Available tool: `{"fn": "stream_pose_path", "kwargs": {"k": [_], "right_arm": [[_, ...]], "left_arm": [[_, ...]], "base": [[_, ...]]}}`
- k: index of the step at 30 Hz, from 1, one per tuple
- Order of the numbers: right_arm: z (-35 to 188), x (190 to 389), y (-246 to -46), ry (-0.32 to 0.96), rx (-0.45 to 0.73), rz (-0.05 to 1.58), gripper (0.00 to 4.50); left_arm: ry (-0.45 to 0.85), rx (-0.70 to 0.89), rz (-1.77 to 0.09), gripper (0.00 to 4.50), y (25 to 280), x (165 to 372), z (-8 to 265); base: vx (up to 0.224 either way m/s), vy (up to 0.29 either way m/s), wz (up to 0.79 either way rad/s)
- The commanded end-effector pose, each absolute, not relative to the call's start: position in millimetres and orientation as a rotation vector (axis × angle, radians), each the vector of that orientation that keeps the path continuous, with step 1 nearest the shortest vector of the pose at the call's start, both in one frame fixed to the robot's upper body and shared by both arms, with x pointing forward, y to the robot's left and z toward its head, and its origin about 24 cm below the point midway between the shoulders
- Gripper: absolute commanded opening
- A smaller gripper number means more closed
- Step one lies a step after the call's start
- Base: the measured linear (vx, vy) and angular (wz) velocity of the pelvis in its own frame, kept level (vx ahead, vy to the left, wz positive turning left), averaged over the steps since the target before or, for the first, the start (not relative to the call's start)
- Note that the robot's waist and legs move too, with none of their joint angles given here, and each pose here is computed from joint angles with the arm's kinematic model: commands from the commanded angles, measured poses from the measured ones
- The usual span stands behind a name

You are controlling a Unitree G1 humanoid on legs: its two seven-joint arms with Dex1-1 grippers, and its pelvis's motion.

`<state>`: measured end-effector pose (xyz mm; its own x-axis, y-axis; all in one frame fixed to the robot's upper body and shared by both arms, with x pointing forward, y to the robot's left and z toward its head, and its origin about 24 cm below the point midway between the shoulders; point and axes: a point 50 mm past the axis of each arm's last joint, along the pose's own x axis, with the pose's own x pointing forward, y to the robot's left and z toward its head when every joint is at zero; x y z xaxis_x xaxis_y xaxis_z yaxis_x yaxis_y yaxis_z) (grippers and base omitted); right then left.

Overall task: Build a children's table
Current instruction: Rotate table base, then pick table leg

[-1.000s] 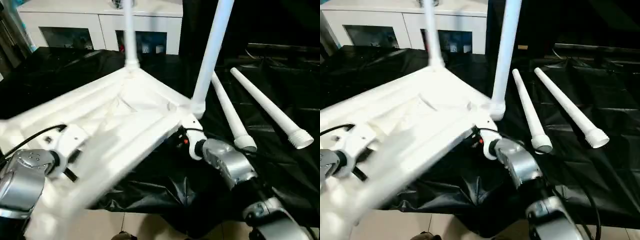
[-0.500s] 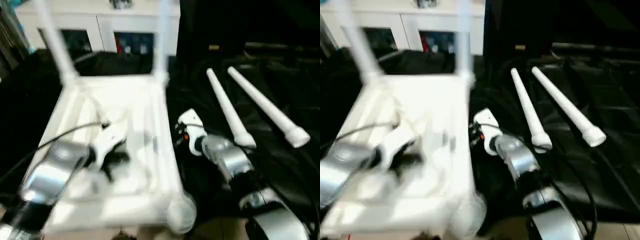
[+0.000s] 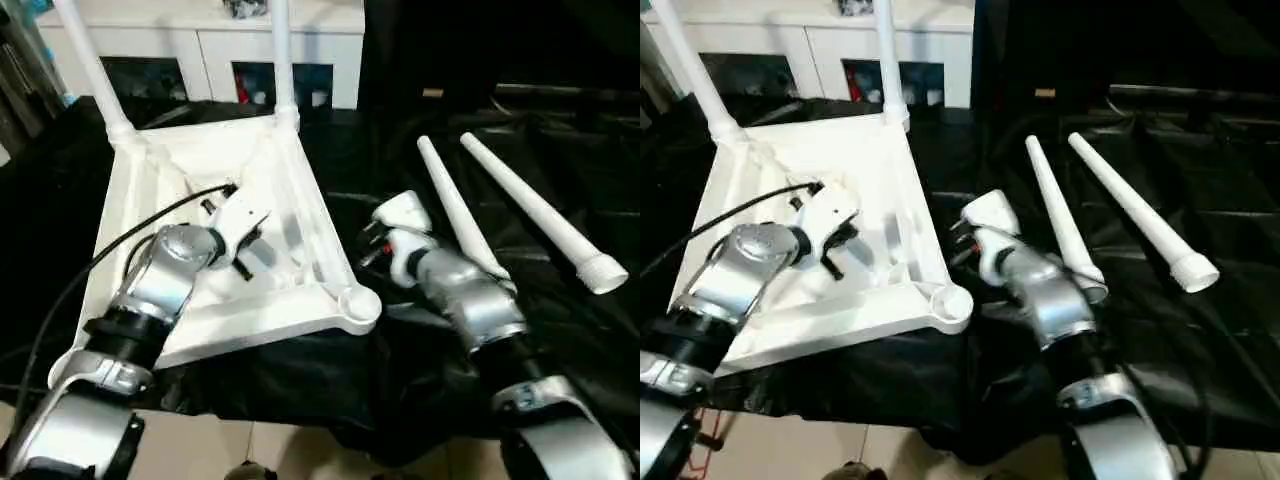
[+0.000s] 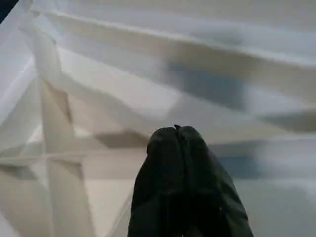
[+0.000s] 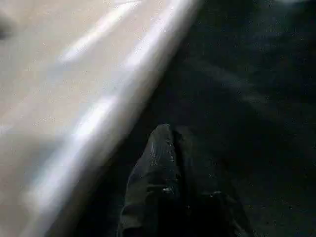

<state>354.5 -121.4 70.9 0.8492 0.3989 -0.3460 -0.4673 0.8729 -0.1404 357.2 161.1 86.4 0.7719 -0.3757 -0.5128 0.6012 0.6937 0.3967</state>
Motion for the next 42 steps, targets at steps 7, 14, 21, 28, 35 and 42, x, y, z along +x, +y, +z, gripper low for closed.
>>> {"fn": "stream_pose_path", "kwargs": {"k": [7,14,21,28,35,42], "right_arm": [[105,352.7,-183.1,0.373,-0.137,0.266,0.43],[109,352.6,-212.5,0.487,-0.166,0.146,1.02],[109,356.2,-224.5,0.568,-0.174,0.092,1.69],[107,363.2,-228.3,0.615,-0.133,0.061,2.23],[98,364.8,-226.8,0.746,-0.072,0.124,2.66],[84,362.5,-234.1,0.869,-0.065,0.106,2.68]], "left_arm": [[0.221,0.263,-0.706,0.33,135,335,120],[0.152,0.161,-1.033,0.87,105,298,127],[0.203,0.152,-1.145,1.55,96,280,123],[0.206,0.146,-1.153,2.02,94,279,125],[0.219,0.171,-1.163,2.47,92,277,123],[0.228,0.190,-1.179,2.75,93,275,123]], "base": [[0.000,0.000,0.00],[0.000,0.000,0.00],[0.000,0.000,0.00],[0.000,0.000,0.00],[0.000,0.000,0.00],[0.000,0.000,0.00]]}}
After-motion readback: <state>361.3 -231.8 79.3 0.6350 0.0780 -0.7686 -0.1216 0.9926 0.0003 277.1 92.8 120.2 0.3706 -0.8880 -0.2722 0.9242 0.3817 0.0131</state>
